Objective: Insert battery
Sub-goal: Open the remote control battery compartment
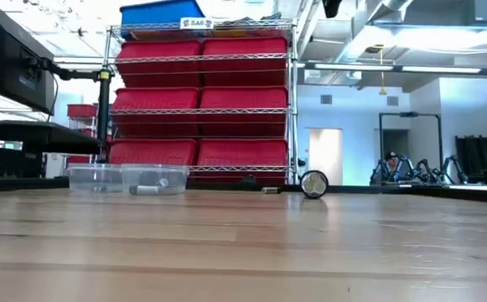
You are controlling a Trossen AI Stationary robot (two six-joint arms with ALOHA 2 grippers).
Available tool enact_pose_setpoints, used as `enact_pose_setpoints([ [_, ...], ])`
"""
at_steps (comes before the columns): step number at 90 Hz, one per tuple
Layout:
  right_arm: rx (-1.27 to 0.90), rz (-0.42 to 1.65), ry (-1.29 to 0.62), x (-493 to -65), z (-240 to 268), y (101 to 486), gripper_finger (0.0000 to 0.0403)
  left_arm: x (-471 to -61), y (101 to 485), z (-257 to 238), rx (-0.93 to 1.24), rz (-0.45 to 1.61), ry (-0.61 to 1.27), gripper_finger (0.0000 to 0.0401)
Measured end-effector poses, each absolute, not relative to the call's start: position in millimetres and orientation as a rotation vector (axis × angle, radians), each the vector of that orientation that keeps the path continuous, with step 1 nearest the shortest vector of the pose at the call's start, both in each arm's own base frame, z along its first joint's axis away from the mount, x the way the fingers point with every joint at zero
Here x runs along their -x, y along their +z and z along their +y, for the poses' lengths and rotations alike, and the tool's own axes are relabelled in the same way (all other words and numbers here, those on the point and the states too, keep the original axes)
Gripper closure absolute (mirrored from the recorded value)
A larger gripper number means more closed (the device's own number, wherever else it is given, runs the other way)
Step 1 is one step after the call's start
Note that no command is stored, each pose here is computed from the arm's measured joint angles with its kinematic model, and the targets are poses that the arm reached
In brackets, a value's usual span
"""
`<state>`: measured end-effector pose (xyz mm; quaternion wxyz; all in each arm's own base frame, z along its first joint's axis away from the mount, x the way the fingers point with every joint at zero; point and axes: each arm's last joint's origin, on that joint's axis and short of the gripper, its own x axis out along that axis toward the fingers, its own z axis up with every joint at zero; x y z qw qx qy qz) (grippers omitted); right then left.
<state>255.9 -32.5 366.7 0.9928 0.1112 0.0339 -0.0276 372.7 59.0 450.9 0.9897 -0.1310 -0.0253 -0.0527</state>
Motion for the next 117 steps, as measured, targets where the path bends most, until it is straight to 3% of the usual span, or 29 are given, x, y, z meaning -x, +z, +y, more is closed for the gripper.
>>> enact_pose_setpoints([
  [7, -0.21, 0.091, -0.058, -256, -33, 365, 0.0345, -373, 451, 61, 0.266, -0.052, -0.098, 0.0358],
  [24, -0.203, 0.181, -0.058, -257, -28, 356, 0.0345, -371, 454, 66, 0.259, -0.062, -0.1, 0.0358],
  [46, -0.183, 0.228, -0.065, -260, -26, 349, 0.0304, -369, 453, 69, 0.273, -0.034, -0.088, 0.0358],
  [79, -0.194, 0.352, -0.122, -257, -35, 333, 0.03, -359, 461, 72, 0.251, -0.025, -0.045, 0.0358],
  [88, -0.214, 0.409, -0.159, -256, -40, 326, 0.032, -358, 458, 73, 0.252, 0.005, -0.012, 0.0358],
  [104, -0.262, 0.51, -0.195, -257, -47, 314, 0.0394, -361, 438, 82, 0.274, 0.15, 0.102, 0.0358],
  [117, -0.273, 0.527, -0.217, -254, -52, 314, 0.0383, -359, 419, 90, 0.332, 0.303, 0.173, 0.0358],
])
